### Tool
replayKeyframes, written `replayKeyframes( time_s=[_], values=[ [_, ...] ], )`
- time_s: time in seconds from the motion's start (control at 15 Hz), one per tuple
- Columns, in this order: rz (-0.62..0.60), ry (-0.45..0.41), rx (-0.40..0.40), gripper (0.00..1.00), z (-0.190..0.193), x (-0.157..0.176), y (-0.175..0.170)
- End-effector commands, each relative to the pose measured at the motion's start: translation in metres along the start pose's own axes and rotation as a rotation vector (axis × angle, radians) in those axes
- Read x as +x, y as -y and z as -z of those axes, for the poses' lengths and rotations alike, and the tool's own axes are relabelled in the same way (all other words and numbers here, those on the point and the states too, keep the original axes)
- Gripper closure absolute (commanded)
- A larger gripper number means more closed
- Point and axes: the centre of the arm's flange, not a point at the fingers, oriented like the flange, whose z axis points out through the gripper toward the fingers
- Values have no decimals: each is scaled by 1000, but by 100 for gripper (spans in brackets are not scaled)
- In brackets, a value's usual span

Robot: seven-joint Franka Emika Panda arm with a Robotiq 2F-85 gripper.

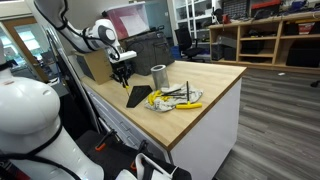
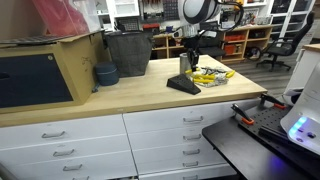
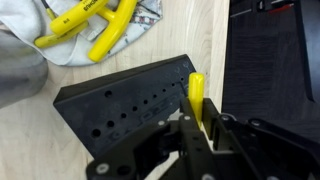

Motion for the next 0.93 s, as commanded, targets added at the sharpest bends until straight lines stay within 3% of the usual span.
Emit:
replayKeyframes(
  time_s=[0.0, 0.87],
  values=[
    [-21, 25, 9, 96, 1, 3, -6],
    [-19, 21, 11, 96, 2, 0, -4]
  ],
)
